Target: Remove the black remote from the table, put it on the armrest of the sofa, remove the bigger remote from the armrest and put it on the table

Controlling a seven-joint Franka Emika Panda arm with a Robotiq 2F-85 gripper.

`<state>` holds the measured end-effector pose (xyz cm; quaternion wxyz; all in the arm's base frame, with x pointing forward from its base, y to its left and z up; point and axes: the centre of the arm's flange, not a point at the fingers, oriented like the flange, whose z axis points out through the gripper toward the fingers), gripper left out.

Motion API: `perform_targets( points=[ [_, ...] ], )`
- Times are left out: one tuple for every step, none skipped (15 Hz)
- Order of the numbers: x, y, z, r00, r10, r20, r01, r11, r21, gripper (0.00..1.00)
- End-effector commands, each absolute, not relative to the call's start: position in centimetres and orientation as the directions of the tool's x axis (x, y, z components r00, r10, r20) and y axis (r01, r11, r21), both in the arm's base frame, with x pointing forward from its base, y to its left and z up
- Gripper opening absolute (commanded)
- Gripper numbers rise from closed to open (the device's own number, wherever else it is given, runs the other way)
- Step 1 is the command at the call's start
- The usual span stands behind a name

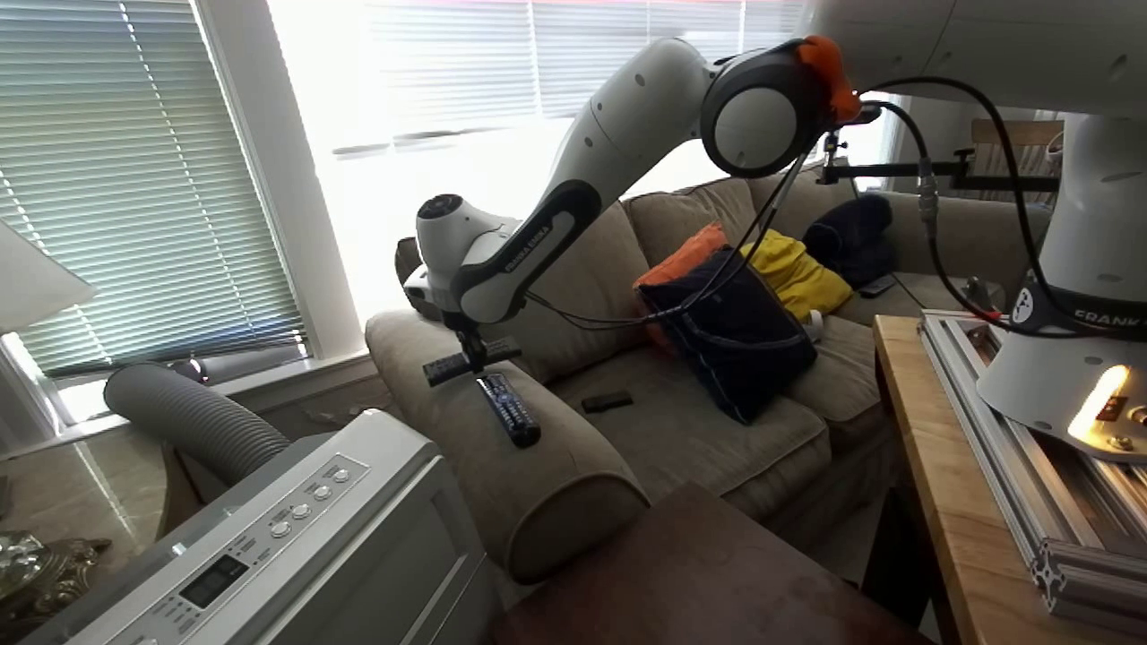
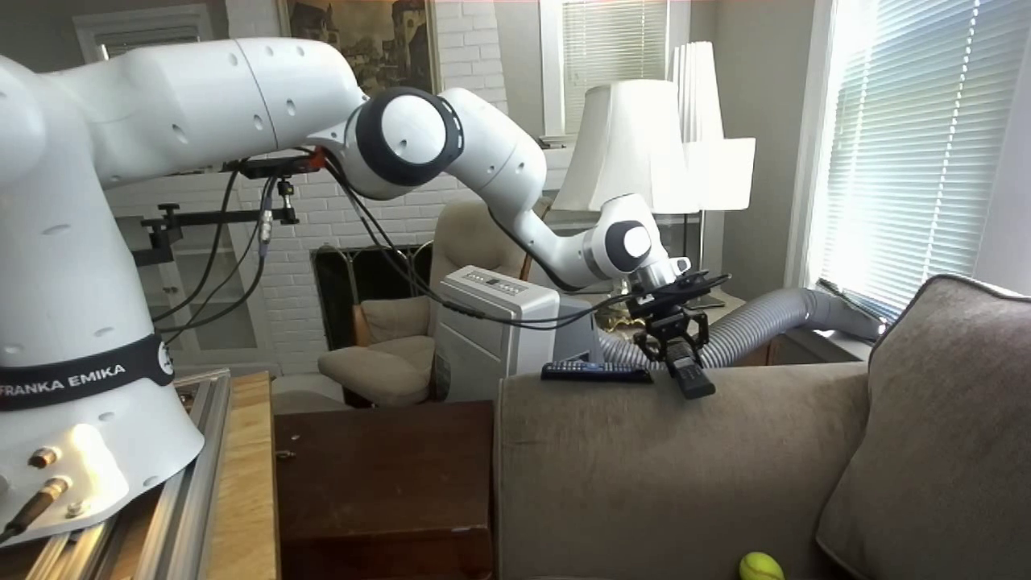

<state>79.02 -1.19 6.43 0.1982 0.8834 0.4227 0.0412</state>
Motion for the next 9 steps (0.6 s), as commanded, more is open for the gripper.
perform_targets(
  points=[
    [78.7, -1.7, 5.8, 0.638, 0.762, -0.112, 0.731, -0.553, 0.399, 0.28],
    [78.5, -1.7, 5.7, 0.637, 0.762, -0.115, 0.732, -0.552, 0.398, 0.28],
    [78.5, -1.8, 5.5, 0.637, 0.762, -0.118, 0.734, -0.552, 0.396, 0.28],
    [78.6, -1.9, 5.4, 0.639, 0.760, -0.120, 0.733, -0.554, 0.394, 0.28],
    [78.7, -1.9, 5.3, 0.640, 0.758, -0.122, 0.733, -0.556, 0.392, 0.78],
    [79.0, -2.1, 5.4, 0.641, 0.758, -0.121, 0.732, -0.556, 0.394, 0.79],
    [79.2, -2.2, 5.6, 0.643, 0.756, -0.119, 0.729, -0.557, 0.398, 0.85],
    [79.4, -2.1, 6.0, 0.645, 0.755, -0.118, 0.726, -0.558, 0.402, 0.91],
    [79.6, -2.1, 6.4, 0.645, 0.755, -0.121, 0.726, -0.556, 0.405, 0.99]
  ],
)
